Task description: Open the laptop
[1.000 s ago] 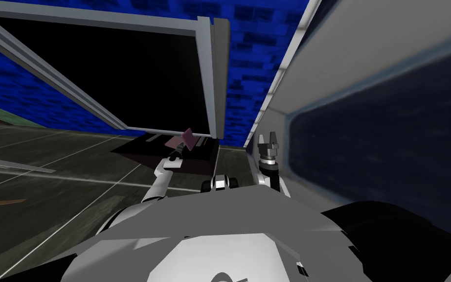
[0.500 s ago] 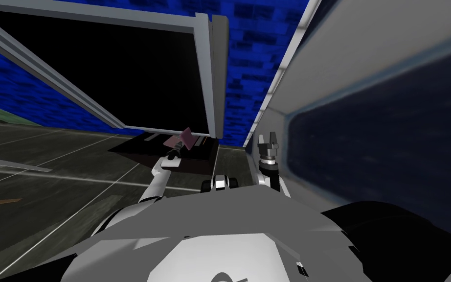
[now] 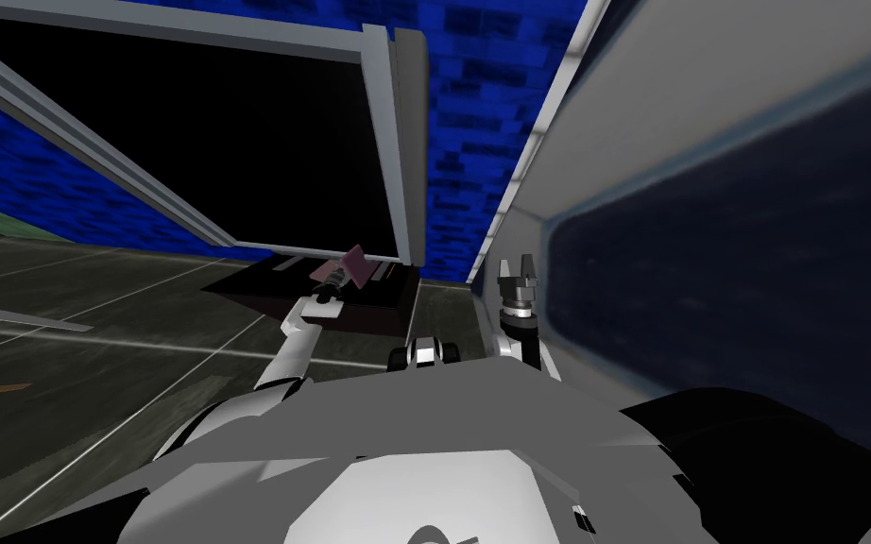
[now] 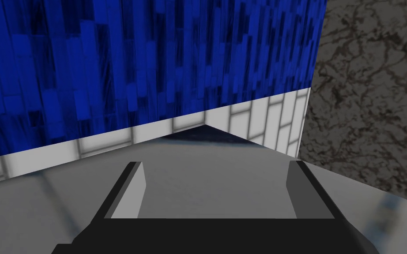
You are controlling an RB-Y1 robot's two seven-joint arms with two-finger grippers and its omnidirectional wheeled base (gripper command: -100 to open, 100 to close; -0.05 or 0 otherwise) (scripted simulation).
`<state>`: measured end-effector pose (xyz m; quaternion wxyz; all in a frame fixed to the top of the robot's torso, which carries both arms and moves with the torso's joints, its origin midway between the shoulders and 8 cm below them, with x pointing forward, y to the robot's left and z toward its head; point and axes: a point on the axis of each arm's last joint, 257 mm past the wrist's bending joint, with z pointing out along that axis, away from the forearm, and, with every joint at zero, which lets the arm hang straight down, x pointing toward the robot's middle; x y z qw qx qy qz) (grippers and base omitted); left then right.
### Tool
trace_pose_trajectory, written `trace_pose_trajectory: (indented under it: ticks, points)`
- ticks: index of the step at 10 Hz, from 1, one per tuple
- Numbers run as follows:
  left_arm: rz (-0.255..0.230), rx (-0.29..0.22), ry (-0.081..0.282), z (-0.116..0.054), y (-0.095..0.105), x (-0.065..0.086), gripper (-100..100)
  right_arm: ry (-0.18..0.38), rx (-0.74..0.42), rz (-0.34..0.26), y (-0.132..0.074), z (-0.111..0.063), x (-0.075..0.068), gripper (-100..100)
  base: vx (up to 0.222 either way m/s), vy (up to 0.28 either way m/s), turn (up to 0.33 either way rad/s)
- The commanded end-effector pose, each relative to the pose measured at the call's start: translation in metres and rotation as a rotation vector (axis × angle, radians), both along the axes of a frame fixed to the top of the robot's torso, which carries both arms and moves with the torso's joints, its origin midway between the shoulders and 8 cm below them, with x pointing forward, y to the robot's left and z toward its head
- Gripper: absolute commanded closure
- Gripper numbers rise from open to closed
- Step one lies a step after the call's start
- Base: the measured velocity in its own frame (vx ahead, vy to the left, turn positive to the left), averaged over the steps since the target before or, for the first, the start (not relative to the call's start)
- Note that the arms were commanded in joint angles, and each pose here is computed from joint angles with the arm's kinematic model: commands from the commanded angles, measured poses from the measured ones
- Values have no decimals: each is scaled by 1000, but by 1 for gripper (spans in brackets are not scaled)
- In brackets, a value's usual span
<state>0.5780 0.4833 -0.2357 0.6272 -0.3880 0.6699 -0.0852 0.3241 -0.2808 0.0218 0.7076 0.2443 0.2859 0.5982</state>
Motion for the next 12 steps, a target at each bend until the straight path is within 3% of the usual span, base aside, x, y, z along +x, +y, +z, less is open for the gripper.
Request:
trace_pose_trajectory:
  ticks: [1, 2, 3, 4, 5, 6, 12]
  points:
    - [-26, 48, -31, 25, -8, 10, -100, 0, 0, 0, 0, 0, 0, 0, -29, -68, -20]
    - [-24, 77, -29, 32, -5, 11, -100, 0, 0, 0, 0, 0, 0, 0, -13, -53, -41]
    - [-12, 59, -12, 19, -1, 6, -100, 0, 0, 0, 0, 0, 0, 0, -4, -25, -19]
    - [-15, 63, -15, 20, -2, 7, -100, 0, 0, 0, 0, 0, 0, 0, -3, -11, 0]
    - [-15, 62, -15, 20, -2, 7, 100, 0, 0, 0, 0, 0, 0, 0, -1, -7, -2]
    - [0, 11, -13, 21, -5, 14, 100, 0, 0, 0, 0, 0, 0, 0, -19, 85, -86]
    - [38, -141, 1, 23, -18, 32, 100, 0, 0, 0, 0, 0, 0, 0, -65, 157, -70]
